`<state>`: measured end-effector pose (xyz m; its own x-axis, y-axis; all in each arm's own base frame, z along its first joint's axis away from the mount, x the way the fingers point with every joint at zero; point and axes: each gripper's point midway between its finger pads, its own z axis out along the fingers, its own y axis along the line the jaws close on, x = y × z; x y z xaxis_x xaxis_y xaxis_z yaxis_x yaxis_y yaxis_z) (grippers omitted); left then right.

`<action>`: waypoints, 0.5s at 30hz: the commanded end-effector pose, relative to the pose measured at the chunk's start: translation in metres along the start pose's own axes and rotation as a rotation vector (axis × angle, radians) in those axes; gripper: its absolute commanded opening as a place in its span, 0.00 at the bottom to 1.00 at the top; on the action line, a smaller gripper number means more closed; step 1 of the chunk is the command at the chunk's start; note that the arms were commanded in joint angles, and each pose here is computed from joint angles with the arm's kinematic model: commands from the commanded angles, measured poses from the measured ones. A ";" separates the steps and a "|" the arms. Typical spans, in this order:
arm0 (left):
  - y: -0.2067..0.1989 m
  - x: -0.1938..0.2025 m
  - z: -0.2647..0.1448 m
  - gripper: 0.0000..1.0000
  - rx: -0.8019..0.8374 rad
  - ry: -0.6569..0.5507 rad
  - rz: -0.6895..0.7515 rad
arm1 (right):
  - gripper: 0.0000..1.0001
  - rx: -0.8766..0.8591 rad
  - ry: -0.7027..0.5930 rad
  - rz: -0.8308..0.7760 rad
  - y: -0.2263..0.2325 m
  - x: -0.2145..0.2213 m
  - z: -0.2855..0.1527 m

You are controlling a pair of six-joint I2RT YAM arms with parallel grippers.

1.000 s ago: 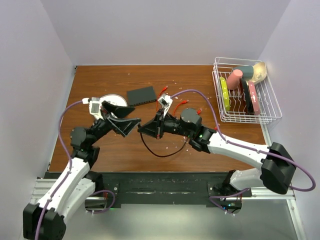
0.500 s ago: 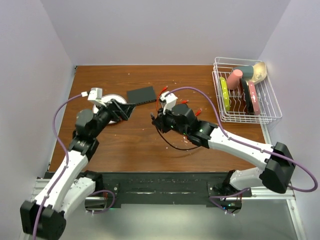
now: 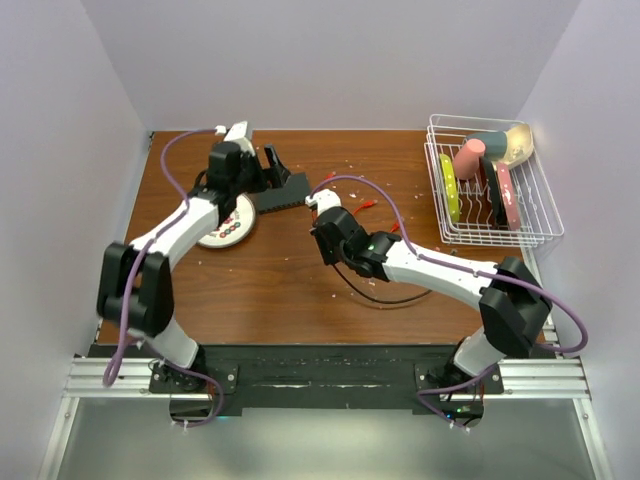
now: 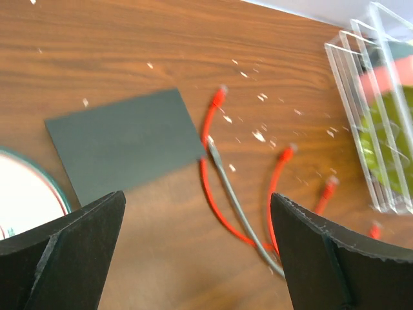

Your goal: Insert the plug into the switch port

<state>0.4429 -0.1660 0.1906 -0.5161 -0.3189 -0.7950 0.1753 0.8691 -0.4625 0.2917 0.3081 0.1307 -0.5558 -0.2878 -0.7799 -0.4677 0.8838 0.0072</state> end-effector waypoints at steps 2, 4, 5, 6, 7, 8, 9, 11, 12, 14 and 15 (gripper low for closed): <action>0.015 -0.012 0.055 1.00 -0.094 0.027 0.089 | 0.00 -0.065 -0.012 0.059 0.007 -0.016 0.005; 0.021 -0.016 0.083 1.00 -0.112 0.036 0.113 | 0.00 -0.083 0.001 0.062 0.010 -0.016 0.007; 0.023 -0.015 0.094 1.00 -0.117 0.049 0.124 | 0.00 -0.092 0.005 0.062 0.011 -0.015 0.008; 0.026 -0.015 0.103 1.00 -0.129 0.061 0.136 | 0.00 -0.097 0.009 0.066 0.011 -0.016 0.010; 0.032 -0.015 0.121 1.00 -0.147 0.078 0.161 | 0.00 -0.108 0.018 0.067 0.014 -0.014 0.010; 0.034 -0.016 0.130 1.00 -0.153 0.085 0.170 | 0.00 -0.109 0.022 0.069 0.014 -0.013 0.011; 0.038 -0.012 0.136 1.00 -0.167 0.114 0.175 | 0.00 -0.110 0.027 0.069 0.013 -0.012 0.012; 0.039 -0.018 0.156 1.00 -0.162 0.108 0.197 | 0.00 -0.115 0.034 0.070 0.013 -0.010 0.012; 0.039 -0.019 0.161 1.00 -0.157 0.109 0.204 | 0.00 -0.117 0.041 0.070 0.013 -0.009 0.013; 0.044 -0.021 0.175 1.00 -0.162 0.106 0.223 | 0.00 -0.122 0.049 0.068 0.013 -0.007 0.012; 0.047 -0.020 0.178 1.00 -0.159 0.118 0.222 | 0.00 -0.119 0.054 0.066 0.012 -0.004 0.013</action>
<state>0.5921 -0.1883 0.0992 -0.6063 -0.1333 -0.7840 0.1309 0.9557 -0.2637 0.2934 0.3163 0.1099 -0.6323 -0.2779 -0.7232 -0.4930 0.8644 0.0989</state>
